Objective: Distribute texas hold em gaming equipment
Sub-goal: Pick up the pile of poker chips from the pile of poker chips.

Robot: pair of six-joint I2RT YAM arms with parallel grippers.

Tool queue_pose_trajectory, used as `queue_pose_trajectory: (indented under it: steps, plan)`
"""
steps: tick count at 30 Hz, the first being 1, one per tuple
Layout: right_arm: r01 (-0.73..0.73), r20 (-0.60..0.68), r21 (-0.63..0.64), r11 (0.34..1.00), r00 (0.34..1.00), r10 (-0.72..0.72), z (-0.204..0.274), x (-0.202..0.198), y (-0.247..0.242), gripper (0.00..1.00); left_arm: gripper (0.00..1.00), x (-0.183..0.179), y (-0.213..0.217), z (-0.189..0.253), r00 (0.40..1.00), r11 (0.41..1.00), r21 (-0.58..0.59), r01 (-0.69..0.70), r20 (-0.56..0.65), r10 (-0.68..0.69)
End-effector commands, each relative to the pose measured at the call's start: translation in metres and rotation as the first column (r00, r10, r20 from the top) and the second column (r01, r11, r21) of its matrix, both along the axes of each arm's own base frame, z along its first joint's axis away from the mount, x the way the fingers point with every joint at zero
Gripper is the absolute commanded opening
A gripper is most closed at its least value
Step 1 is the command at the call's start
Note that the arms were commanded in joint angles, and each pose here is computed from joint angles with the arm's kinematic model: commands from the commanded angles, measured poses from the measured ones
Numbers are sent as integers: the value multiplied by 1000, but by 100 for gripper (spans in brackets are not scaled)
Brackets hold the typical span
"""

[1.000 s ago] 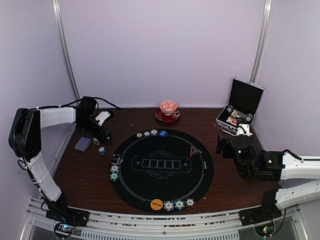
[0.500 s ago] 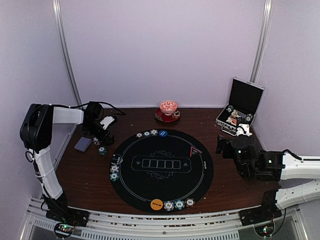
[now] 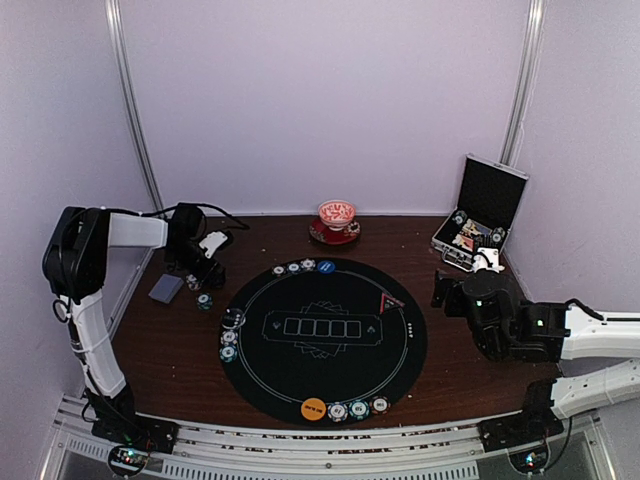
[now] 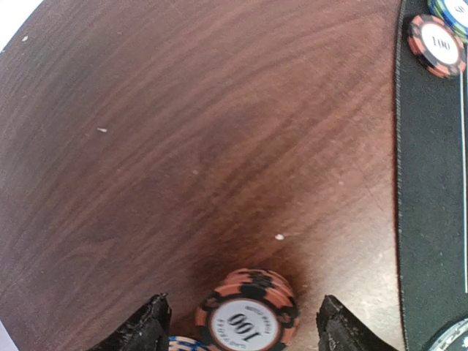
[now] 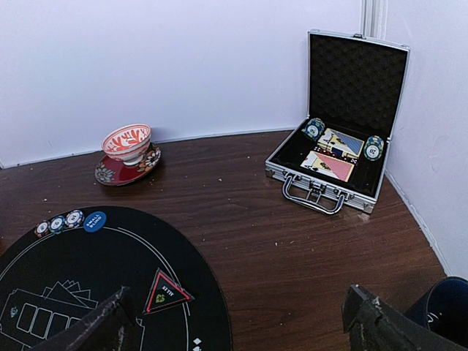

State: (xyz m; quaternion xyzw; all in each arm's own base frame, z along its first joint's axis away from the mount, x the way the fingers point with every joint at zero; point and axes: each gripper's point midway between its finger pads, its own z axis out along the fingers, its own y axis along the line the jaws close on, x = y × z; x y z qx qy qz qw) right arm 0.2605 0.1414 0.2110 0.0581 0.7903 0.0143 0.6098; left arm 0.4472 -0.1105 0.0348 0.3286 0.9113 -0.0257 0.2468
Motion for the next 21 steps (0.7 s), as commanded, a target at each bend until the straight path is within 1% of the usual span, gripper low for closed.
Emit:
queue_pose_trajectory:
  steps: [1, 6, 12, 21]
  plan:
    - [-1, 9, 10, 1000, 1000, 1, 5, 1, 0, 100, 69, 14, 1, 7, 1000, 1000, -28, -11, 27, 11]
    - [-1, 9, 12, 1000, 1000, 1, 6, 1, 1, 100, 65, 13, 1, 6, 1000, 999, -33, -7, 24, 8]
    - [-2, 9, 11, 1000, 1000, 2, 6, 1, 1, 100, 62, 10, -1, 5, 1000, 999, -43, 4, 8, -3]
    - [-3, 8, 8, 1000, 1000, 3, 5, 1, 1, 100, 61, 7, -1, -2, 1000, 999, -38, 3, -16, -3]
